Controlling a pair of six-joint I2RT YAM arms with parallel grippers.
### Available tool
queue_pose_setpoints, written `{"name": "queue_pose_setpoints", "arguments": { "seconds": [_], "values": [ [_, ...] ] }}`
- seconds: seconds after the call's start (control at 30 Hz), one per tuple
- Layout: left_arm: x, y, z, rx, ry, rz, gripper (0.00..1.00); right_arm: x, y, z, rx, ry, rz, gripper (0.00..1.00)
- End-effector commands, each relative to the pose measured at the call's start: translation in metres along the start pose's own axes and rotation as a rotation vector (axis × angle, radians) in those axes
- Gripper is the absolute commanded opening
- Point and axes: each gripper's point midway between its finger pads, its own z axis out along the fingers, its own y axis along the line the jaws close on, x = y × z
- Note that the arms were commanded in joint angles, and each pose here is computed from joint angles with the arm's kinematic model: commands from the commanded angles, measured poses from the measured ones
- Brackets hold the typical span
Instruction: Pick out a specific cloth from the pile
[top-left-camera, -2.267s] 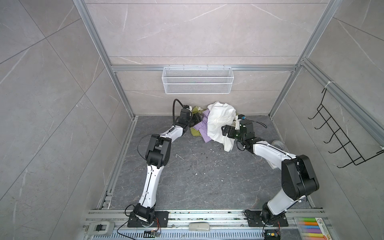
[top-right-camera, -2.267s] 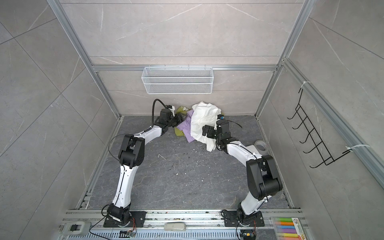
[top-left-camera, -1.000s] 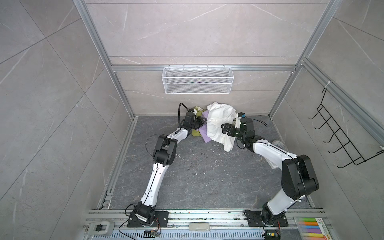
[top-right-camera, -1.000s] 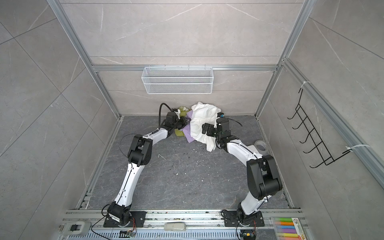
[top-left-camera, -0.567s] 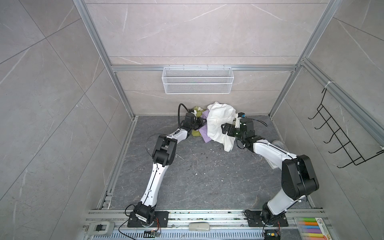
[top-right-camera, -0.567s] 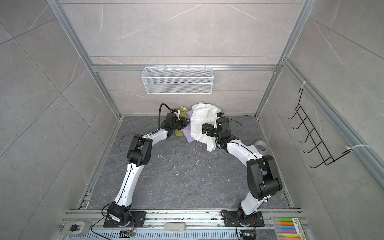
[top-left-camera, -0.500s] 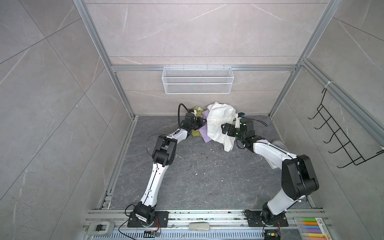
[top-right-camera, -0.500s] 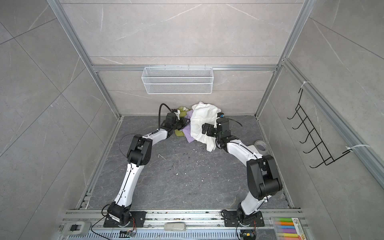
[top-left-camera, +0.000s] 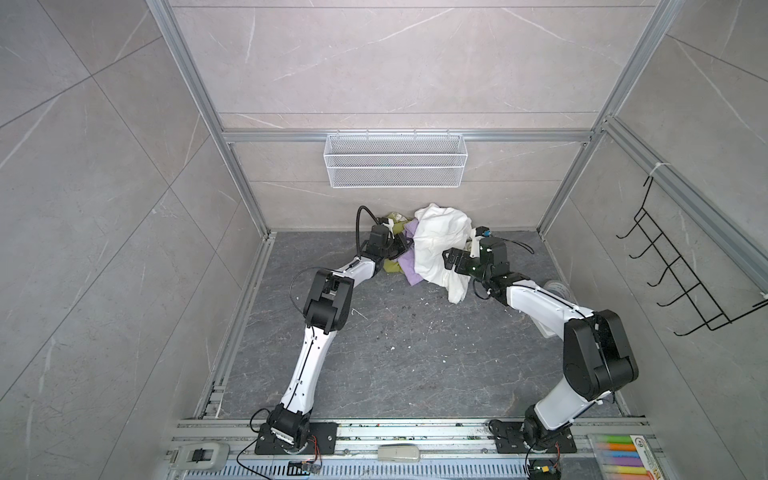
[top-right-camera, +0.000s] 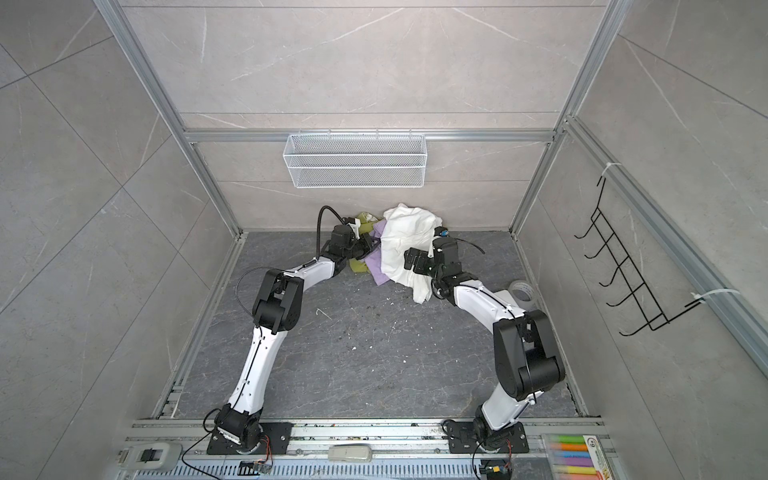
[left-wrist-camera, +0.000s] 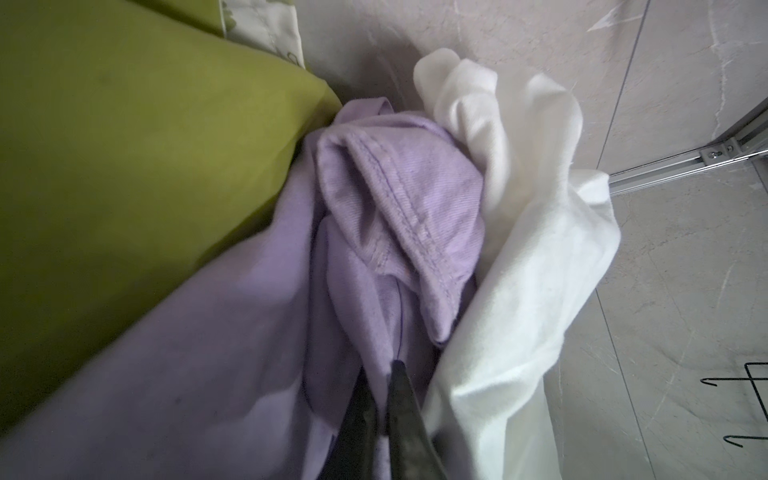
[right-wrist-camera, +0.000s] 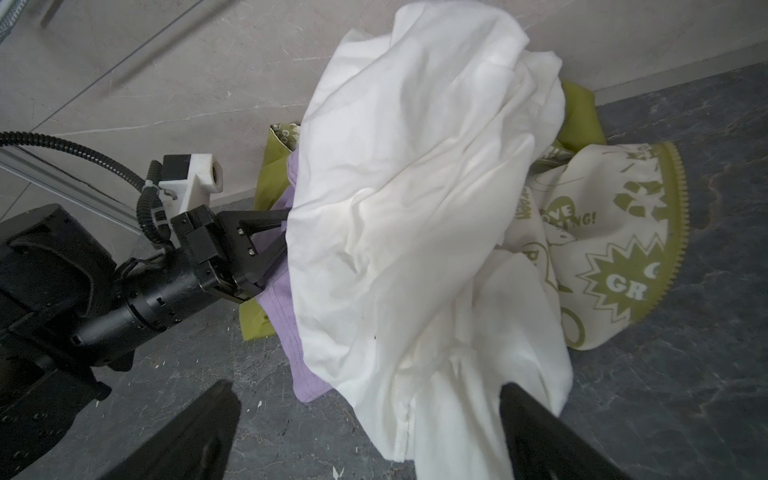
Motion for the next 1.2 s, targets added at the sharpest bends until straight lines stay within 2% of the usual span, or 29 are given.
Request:
{"name": "queue_pose_setpoints", "arguments": {
  "seconds": [0.0, 0.47, 0.5, 1.17],
  "values": [
    [-0.030, -0.062, -0.025, 0.085, -0.056, 0.099, 0.00, -0.007, 0.009, -0.007, -0.021, -0.020, -0.003, 1.00],
    [-0.039, -0.094, -0.043, 0.079, -0.079, 0.193, 0.00, -0.012, 0.017, -0.008, -0.042, -0.022, 0.002, 1.00],
    [-0.048, -0.112, -0.053, 0.102, -0.100, 0.208, 0.00, -0.013, 0.017, -0.008, -0.044, -0.023, 0.002, 1.00],
    [-0.058, -0.174, -0.084, 0.150, -0.156, 0.312, 0.00, -0.013, 0.022, -0.011, -0.053, -0.028, 0.002, 1.00]
  ]
}}
